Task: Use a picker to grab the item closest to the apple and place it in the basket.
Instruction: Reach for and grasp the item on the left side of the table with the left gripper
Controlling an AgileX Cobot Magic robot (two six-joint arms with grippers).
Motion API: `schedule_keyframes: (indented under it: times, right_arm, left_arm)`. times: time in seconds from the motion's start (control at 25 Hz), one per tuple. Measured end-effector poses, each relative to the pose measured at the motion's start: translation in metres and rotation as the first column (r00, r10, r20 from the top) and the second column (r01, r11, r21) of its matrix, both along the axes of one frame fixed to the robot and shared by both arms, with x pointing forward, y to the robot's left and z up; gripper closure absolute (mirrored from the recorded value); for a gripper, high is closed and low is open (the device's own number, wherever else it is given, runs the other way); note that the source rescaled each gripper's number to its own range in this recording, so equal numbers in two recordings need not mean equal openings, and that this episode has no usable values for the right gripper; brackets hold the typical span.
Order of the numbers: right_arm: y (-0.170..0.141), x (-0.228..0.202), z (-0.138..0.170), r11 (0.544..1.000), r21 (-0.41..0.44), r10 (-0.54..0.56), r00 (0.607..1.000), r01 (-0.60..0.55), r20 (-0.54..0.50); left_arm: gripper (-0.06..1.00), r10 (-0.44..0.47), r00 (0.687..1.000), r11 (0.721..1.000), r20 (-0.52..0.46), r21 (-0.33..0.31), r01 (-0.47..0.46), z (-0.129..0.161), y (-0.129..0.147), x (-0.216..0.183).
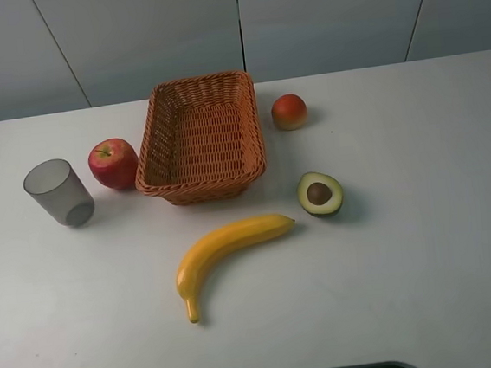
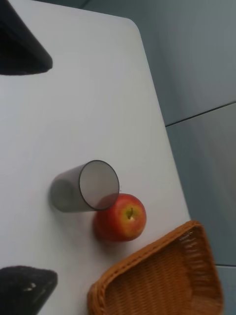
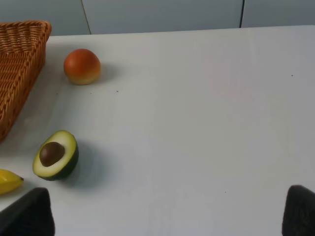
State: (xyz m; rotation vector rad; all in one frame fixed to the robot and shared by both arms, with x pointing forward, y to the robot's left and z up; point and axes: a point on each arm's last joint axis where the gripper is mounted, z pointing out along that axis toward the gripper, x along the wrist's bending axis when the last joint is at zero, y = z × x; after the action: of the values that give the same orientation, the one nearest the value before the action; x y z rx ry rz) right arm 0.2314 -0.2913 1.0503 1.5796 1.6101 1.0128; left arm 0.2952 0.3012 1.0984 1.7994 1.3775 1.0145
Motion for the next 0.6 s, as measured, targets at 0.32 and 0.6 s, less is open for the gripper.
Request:
schedule_keyframes:
  times: [0.32, 0.6]
  right_arm:
    - [0.000, 0.000, 0.000, 1.000, 0.000, 0.000, 1.000, 0.000, 0.000]
    - [0.000, 0.000, 0.000, 1.000, 0.000, 0.000, 1.000, 0.000, 0.000]
  left_arm:
    - [-0.05, -0.012, 0.931, 0.992, -0.366, 0.114, 0.058, 0.007, -0.018, 0.137]
    - [-0.05, -0.071, 0.775, 0.984, -0.628, 0.083, 0.157, -0.032, -0.041, 0.243]
